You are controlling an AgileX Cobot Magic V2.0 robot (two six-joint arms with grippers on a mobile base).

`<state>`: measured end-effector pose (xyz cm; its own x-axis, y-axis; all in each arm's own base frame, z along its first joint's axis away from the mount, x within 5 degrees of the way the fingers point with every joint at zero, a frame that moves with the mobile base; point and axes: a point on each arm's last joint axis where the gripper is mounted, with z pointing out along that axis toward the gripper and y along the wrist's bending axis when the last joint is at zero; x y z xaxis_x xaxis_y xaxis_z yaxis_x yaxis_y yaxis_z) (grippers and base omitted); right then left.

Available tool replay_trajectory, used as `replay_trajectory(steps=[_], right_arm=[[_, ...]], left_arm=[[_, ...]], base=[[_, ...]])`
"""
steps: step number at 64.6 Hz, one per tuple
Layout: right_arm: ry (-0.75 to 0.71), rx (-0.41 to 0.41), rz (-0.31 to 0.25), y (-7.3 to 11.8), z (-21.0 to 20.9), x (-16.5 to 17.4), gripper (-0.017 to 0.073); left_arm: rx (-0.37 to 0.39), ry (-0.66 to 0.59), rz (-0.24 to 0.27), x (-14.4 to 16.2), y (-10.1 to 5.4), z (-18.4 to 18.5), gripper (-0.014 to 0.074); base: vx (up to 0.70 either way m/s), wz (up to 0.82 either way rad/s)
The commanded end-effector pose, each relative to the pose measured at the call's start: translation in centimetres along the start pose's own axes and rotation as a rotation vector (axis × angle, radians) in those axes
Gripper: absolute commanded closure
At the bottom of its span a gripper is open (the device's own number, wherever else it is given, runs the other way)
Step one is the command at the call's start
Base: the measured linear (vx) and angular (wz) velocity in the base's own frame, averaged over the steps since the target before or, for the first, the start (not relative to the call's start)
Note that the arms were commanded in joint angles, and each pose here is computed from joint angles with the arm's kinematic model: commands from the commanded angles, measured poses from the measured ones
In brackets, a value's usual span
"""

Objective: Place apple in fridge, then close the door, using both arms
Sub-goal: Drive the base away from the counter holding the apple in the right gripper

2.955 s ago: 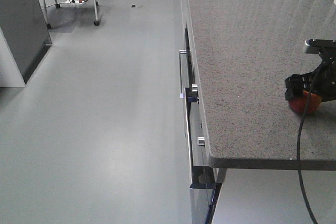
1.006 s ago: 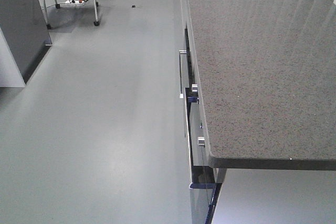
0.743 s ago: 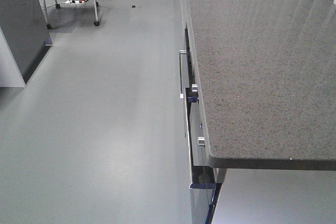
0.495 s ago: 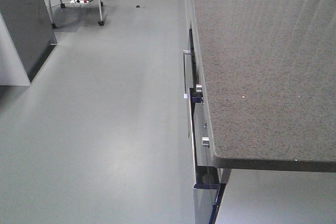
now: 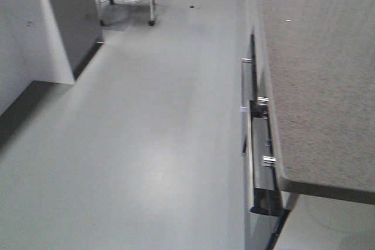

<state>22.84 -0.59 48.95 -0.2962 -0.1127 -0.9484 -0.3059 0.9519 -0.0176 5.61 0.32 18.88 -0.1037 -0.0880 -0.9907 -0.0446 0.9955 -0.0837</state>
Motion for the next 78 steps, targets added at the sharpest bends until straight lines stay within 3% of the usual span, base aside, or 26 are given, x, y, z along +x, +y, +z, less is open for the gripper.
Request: replay_trajectory(steps=[1,78], right_arm=[[-0.116,0.026,-0.005,0.32,-1.38,-1.64,0.0571],[-0.116,0.026,-0.005,0.32,-1.38,-1.64,0.0571]], left_arm=[[0.021,-0.056,-0.008,0.24,-0.11,0.06,0.06],[0.021,-0.056,-0.008,0.24,-0.11,0.06,0.06]], base=[[-0.03,0.45],[-0.03,0.48]])
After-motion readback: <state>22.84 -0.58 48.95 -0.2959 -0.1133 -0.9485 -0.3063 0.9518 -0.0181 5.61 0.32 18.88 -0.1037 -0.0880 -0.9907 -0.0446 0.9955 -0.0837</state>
